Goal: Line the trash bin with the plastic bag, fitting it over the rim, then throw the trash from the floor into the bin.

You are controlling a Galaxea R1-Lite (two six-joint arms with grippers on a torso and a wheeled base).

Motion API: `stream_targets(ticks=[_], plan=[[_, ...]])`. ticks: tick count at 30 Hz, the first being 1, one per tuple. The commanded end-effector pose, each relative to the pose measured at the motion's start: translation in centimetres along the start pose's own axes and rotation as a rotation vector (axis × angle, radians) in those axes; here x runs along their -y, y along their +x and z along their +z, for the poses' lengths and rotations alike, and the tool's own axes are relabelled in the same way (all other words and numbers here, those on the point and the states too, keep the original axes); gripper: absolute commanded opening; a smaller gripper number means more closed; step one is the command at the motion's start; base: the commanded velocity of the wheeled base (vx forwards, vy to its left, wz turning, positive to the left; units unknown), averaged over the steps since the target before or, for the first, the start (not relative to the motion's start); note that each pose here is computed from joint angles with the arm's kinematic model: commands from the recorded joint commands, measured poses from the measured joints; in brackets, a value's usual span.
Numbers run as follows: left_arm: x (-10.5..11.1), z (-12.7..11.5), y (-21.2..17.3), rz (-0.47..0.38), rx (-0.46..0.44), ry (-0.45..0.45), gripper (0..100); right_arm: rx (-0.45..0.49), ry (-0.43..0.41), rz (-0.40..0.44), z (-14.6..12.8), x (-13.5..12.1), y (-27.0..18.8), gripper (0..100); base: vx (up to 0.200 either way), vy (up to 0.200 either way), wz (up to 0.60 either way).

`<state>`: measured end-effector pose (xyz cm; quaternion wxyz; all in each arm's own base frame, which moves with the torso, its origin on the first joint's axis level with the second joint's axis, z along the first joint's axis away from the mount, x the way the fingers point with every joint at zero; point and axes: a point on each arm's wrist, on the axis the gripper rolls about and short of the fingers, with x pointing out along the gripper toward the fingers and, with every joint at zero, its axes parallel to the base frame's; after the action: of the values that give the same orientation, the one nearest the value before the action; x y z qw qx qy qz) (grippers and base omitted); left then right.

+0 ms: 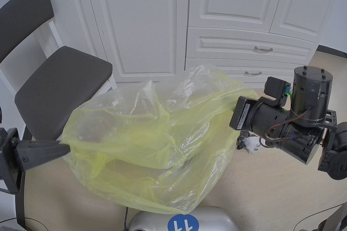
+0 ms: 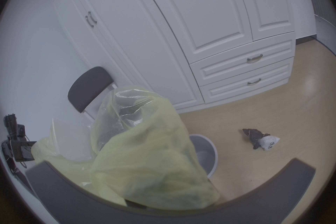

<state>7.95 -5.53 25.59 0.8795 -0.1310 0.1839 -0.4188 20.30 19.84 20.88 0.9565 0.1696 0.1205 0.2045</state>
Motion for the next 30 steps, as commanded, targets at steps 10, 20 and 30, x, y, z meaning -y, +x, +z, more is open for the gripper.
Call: stream_targets(ticks=[10, 20, 30], plan=[[-2.8, 1.5, 4.9, 0.340, -0.105, 0.002, 0, 0.072, 0.023, -0.023, 1.5, -0.7, -0.5, 0, 0.000, 0.000, 0.00], [-3.6, 1.4, 6.4, 0.357, -0.127, -0.008, 0, -0.123, -0.276, -0.100, -2.9, 1.9, -1.7, 0, 0.000, 0.000, 0.00], [-4.9, 1.3, 7.5, 0.454, -0.143, -0.021, 0, -0.222, -0.496, -0.136, -5.0, 4.2, -2.9, 0, 0.000, 0.000, 0.00]])
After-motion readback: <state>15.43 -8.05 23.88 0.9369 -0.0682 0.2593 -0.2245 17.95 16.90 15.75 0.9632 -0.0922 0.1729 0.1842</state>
